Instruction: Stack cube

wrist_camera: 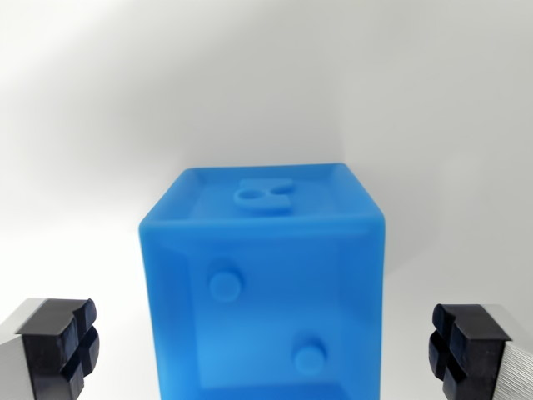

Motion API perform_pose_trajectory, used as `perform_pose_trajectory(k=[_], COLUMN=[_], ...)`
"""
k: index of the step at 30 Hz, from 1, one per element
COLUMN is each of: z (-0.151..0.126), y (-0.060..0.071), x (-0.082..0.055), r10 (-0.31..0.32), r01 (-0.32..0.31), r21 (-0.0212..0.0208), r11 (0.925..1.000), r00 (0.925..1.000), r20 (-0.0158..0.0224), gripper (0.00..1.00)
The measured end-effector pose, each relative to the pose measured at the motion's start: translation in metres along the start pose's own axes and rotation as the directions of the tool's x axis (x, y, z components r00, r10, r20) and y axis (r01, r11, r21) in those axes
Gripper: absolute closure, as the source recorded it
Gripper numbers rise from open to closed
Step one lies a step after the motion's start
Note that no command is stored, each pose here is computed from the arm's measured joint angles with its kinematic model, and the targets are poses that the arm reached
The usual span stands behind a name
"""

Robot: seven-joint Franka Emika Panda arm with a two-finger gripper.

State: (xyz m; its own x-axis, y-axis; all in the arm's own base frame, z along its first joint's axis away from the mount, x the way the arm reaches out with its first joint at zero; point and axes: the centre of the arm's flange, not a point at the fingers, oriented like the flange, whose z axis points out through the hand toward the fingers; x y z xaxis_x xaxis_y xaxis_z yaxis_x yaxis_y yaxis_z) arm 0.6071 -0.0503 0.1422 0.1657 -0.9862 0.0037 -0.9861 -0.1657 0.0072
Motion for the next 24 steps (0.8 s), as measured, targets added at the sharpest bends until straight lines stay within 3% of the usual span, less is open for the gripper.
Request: perform_pose_trajectory(k=[13, 14, 24], z=[0.027, 0.028, 0.027], y=[0.000, 0.000, -0.001], x=[0.000, 0.000, 0.000], r10=[0.000, 0.000, 0.001], r01=[0.000, 0.000, -0.001], r21=[0.0006, 0.0007, 0.0026], r11=[1.0000, 1.0000, 1.0000], r00=[1.0000, 1.0000, 1.0000], r20=[-0.0005, -0.0004, -0.0005], gripper=[0.00, 1.00, 1.00])
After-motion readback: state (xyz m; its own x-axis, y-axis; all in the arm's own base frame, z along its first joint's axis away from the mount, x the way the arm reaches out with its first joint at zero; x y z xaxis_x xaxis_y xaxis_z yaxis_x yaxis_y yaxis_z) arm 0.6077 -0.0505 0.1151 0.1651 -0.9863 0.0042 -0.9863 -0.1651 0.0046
